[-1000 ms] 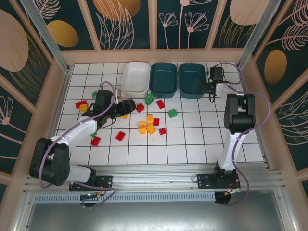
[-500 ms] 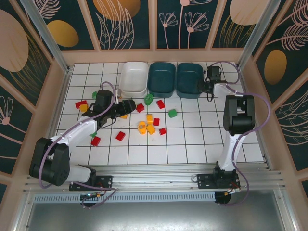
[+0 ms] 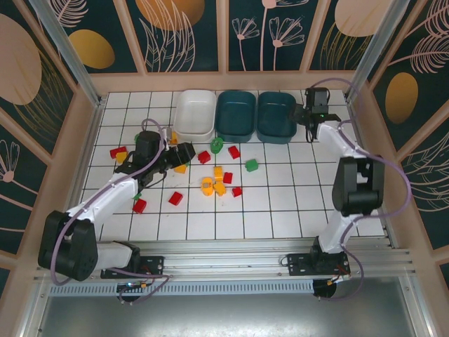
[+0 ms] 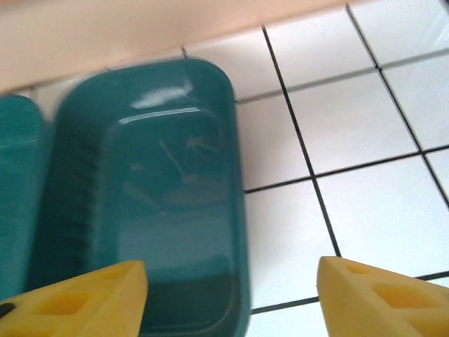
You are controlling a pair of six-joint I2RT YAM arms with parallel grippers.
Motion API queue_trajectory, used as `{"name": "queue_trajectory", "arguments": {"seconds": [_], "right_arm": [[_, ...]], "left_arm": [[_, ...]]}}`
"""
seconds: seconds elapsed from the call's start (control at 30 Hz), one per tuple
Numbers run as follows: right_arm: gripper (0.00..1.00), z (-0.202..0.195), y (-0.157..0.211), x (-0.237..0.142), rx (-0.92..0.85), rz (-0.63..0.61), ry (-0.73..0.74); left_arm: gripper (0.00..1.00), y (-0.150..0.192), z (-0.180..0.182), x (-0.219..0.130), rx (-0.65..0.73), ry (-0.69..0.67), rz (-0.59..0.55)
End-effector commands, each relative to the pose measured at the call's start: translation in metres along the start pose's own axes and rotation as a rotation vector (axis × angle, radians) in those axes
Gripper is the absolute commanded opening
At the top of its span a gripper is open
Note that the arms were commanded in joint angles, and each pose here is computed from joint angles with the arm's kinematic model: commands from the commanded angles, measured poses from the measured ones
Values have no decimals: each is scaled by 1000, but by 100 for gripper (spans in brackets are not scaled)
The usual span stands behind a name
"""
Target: Sort the legos into containers by color
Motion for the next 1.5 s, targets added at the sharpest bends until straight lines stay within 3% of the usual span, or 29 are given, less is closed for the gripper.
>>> {"name": "queue_trajectory", "arguments": {"seconds": [0.0, 0.2, 0.37, 0.5, 0.87, 1.27, 1.47], "right_arm": [[71, 49, 33, -32, -97, 33, -48], [77, 122, 141, -54, -257, 234, -232], [78, 135, 190, -53, -331, 288, -204], [79, 129, 188, -50, -349, 271, -158], [74, 141, 195, -14, -361, 324, -238], [39, 143, 181, -4, -348, 290, -237], [35, 144, 142, -28, -312, 176, -230]], "left_arm": [[78, -7, 19, -16, -47, -140, -114], [98, 3, 54, -43, -165, -289, -240], [98, 30, 46, -37, -207, -114, -155], [99, 35, 39, -40, -186, -48, -140], [99, 34, 23, -30, -179, 46, -106], [99, 31, 21, -27, -161, 30, -96], [99, 24, 14, -29, -136, 29, -101]]}}
Point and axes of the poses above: each hand's point on the last joint's axis, 136 mm out from that joint toward the fingers, its own x axis out along the fingers, its own z axis along the line the jaws close on, y = z × x, the point moved 4 cm from there along -x, back along the fingers, and after that the axes turned 2 degrees about -x, right-handed, at the moved point
